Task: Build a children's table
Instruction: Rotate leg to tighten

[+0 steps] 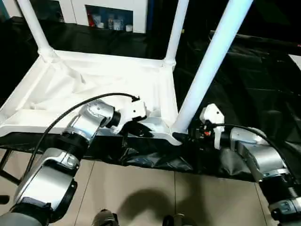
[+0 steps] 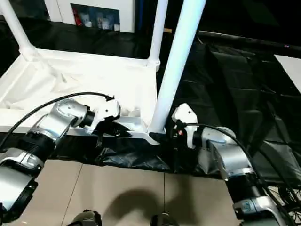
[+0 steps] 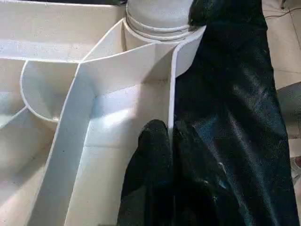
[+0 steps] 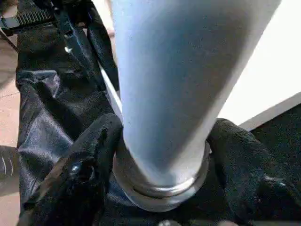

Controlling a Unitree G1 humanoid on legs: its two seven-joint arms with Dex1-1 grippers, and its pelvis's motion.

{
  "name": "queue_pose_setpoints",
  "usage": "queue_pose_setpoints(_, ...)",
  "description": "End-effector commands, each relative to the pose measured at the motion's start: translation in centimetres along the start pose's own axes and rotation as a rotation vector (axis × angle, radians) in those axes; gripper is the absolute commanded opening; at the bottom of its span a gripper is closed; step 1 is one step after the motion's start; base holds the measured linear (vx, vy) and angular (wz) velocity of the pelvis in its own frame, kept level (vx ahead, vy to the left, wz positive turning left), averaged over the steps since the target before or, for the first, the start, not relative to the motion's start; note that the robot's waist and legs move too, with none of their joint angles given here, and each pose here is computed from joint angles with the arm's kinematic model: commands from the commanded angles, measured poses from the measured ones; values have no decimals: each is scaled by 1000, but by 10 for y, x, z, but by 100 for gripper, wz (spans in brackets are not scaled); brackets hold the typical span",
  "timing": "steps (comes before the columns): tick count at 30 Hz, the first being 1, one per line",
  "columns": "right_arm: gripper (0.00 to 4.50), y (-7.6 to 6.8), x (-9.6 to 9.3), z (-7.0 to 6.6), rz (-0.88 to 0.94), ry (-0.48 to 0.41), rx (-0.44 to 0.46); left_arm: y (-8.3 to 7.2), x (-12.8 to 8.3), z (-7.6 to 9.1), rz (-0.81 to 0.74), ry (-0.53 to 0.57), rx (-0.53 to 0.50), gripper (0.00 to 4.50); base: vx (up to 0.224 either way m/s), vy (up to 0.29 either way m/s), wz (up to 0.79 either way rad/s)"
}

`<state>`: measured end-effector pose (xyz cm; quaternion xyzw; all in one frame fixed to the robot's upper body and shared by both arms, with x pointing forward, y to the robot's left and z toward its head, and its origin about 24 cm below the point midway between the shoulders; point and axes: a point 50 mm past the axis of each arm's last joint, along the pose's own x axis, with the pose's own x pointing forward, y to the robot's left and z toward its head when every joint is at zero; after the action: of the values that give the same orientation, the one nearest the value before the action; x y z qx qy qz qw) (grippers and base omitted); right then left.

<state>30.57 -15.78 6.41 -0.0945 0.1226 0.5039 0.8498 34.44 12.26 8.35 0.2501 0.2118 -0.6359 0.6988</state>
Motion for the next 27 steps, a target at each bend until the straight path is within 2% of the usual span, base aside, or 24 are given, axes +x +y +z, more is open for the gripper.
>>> queue_pose_setpoints(1,284,-4,-1,0,-28,0,2,-8,8,-17,3,4,-87,0,0,0,0)
queue_pose_setpoints(9,220,0,7,-1,-6,-12,5,-5,6,-18,37,16,-91,0,0,0,0)
queue_pose_setpoints(15,204,6,10,-9,7,-28,55,-1,9,-18,113,27,-105,0,0,0,0)
queue_pose_setpoints(21,199,19,14,-27,-23,-34,158,1,24,-14,192,23,-132,0,0,0,0)
queue_pose_setpoints(24,199,23,24,-35,-134,-37,216,2,34,-8,234,14,-147,0,0,0,0)
queue_pose_setpoints(25,199,25,38,-40,-271,-50,294,2,48,1,270,6,-154,0,0,0,0)
queue_pose_setpoints(27,198,26,44,-42,-325,-51,324,2,54,4,278,2,-158,0,0,0,0)
